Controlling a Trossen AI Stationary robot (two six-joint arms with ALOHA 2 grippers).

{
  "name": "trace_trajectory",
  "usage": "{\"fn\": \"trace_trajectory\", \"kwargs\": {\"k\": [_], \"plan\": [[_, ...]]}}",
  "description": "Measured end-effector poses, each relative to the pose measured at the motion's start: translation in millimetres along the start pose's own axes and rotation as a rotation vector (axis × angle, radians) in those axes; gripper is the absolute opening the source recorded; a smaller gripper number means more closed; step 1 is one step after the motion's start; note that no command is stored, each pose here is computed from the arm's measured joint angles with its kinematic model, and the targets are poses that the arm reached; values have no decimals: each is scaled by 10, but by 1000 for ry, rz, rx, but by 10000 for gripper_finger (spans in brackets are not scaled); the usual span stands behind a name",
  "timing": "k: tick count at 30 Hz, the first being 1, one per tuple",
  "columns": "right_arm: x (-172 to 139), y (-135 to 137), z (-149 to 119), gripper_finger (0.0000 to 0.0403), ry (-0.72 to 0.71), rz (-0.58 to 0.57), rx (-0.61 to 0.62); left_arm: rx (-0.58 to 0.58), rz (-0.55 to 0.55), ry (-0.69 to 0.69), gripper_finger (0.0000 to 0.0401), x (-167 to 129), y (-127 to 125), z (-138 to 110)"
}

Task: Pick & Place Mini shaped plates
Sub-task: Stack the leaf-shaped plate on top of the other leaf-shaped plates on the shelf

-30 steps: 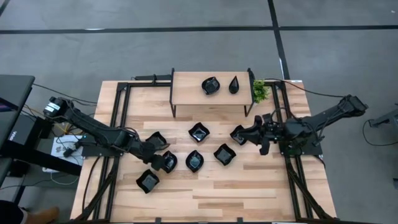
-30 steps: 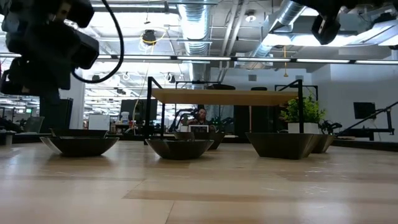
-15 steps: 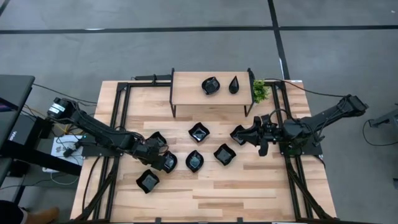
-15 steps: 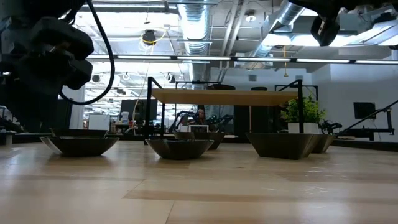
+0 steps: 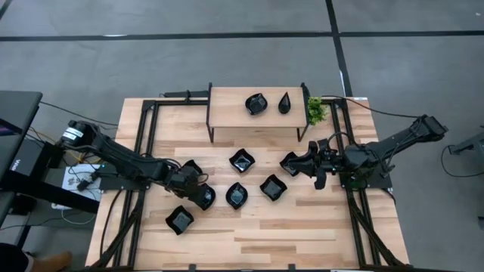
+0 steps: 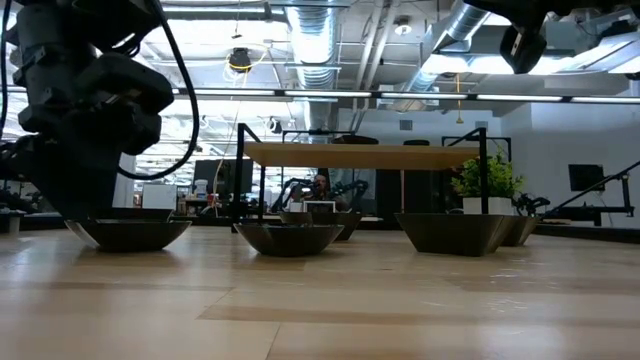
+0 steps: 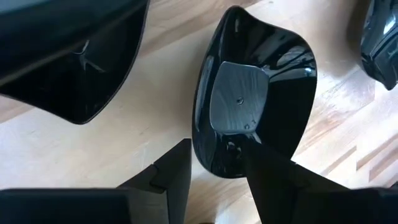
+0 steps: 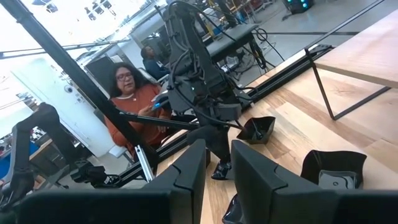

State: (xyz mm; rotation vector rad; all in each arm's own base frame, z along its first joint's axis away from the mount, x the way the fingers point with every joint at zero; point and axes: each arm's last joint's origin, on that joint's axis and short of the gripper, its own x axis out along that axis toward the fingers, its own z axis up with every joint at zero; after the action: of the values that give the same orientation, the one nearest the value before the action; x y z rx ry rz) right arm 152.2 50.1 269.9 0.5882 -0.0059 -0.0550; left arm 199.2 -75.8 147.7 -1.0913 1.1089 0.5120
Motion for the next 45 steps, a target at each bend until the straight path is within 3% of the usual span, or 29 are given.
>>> {"fn": "trace_trajectory", "kwargs": {"k": [14,33,45], "plan": [[0,2,4,72,-3,2,4,0,24,-1,142,88,4,2],[0,3,4,72,-3,2,5,-1,9,-5,12,87,-11,6],[0,4,6,72,-5,3,22,3,-128,0,5,-171,-70,1]]}}
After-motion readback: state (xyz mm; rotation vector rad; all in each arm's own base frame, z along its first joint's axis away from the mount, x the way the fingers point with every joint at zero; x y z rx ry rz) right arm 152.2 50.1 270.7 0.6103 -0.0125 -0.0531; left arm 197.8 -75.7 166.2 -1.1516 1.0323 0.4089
